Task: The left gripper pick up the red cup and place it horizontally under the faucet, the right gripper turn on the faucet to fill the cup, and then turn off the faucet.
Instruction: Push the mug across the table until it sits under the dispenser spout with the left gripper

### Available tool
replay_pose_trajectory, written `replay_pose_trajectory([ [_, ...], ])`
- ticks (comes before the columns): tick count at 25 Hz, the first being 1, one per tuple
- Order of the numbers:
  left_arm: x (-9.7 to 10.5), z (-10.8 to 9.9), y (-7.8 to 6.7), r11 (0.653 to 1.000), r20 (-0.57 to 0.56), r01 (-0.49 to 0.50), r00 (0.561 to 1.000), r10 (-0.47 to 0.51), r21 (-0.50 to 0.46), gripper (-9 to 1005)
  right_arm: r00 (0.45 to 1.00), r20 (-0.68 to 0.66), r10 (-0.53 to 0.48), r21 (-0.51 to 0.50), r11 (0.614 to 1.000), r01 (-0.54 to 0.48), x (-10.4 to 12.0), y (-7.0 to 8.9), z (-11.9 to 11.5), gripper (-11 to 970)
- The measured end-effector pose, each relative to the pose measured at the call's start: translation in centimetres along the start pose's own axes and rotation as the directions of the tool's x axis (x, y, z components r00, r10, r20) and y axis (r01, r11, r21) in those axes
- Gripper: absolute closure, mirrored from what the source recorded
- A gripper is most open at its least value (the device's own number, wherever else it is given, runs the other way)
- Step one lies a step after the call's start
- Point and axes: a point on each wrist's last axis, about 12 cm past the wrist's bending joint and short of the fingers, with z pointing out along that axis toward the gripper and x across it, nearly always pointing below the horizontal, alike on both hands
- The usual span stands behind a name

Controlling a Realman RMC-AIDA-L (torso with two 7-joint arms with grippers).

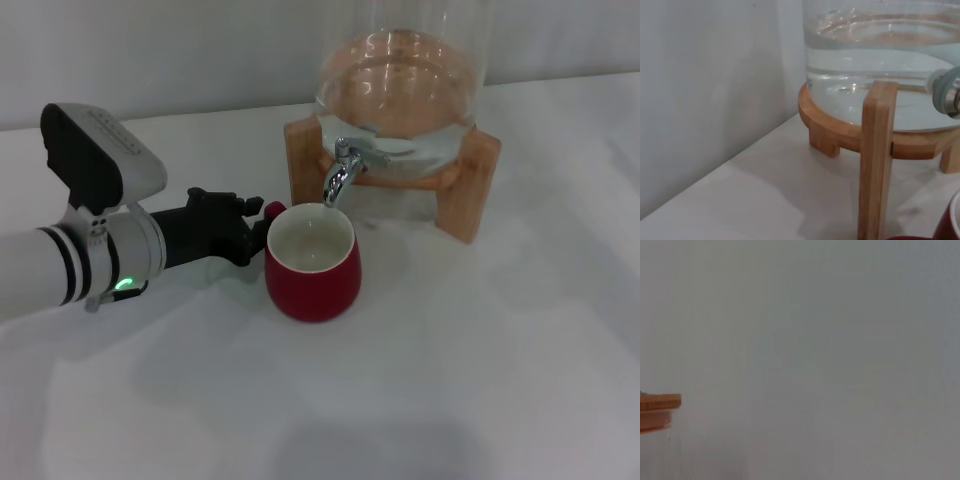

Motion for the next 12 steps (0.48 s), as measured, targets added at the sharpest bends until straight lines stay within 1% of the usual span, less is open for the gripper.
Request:
replay_pose_trajectory([
  [1,0.1,-0.1,0.0,1.000,0.002,0.004,1.000,-0.004,0.001,678,1.000,0.000,0.001,0.003,1.000,-0.001,0.0,0.0,-0.1,328],
  [6,0.4,-0.9,-0.1,1.000,0.031,0.021,0.999,-0.020,-0.012,677,1.000,0.006,0.007,0.013,1.000,-0.007,0.0,-0.2,-0.5,328],
  [12,1.1,-2.3,-0.1,0.998,0.060,0.041,0.997,-0.039,-0.044,675,1.000,0.012,0.005,0.009,1.000,-0.005,-0.1,-0.2,-0.4,328],
])
